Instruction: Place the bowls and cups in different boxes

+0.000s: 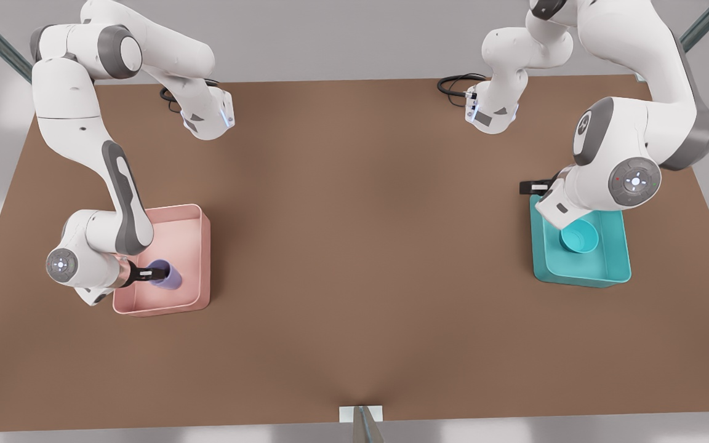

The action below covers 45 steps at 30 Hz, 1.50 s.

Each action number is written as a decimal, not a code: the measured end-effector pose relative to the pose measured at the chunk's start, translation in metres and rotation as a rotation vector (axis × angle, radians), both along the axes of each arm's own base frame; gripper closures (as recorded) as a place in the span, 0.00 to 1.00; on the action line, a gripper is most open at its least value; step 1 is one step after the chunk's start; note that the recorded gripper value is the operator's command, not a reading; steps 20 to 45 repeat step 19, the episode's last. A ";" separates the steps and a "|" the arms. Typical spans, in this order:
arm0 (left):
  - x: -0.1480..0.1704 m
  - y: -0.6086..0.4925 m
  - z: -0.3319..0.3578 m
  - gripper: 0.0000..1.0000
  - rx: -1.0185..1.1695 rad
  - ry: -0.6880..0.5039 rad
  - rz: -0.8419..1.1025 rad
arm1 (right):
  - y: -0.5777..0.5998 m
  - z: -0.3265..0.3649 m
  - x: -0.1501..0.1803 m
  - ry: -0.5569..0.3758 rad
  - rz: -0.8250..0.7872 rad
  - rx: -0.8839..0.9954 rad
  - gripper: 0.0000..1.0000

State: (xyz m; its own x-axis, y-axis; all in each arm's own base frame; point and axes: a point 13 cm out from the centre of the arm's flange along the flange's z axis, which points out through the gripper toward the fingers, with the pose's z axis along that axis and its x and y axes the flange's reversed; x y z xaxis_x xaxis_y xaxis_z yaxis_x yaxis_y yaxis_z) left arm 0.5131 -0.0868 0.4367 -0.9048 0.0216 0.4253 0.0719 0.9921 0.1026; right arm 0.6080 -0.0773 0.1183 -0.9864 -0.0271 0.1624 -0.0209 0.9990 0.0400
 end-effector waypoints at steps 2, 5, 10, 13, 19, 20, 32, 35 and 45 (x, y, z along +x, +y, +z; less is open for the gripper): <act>0.000 0.000 0.000 0.00 0.001 0.001 -0.001 | 0.002 0.003 0.001 -0.005 0.009 0.007 0.00; 0.000 0.000 0.000 0.00 0.001 0.001 -0.002 | 0.003 0.015 0.004 -0.019 0.025 0.011 0.00; 0.000 0.000 0.000 0.00 0.001 0.001 -0.004 | 0.004 0.120 0.011 -0.091 0.045 -0.001 0.00; 0.000 0.000 0.000 0.00 0.002 0.001 -0.004 | 0.007 0.236 0.006 -0.161 0.050 -0.017 0.00; 0.002 0.007 -0.003 0.00 0.003 0.005 0.008 | 0.030 0.360 -0.034 -0.149 0.057 -0.022 0.00; 0.002 0.007 -0.003 0.00 0.003 0.005 0.008 | 0.030 0.360 -0.034 -0.149 0.057 -0.022 0.00; 0.002 0.007 -0.003 0.00 0.003 0.005 0.008 | 0.030 0.360 -0.034 -0.149 0.057 -0.022 0.00; 0.002 0.007 -0.003 0.00 0.003 0.005 0.008 | 0.030 0.360 -0.034 -0.149 0.057 -0.022 0.00; 0.002 0.007 -0.003 0.00 0.003 0.005 0.008 | 0.030 0.360 -0.034 -0.149 0.057 -0.022 0.00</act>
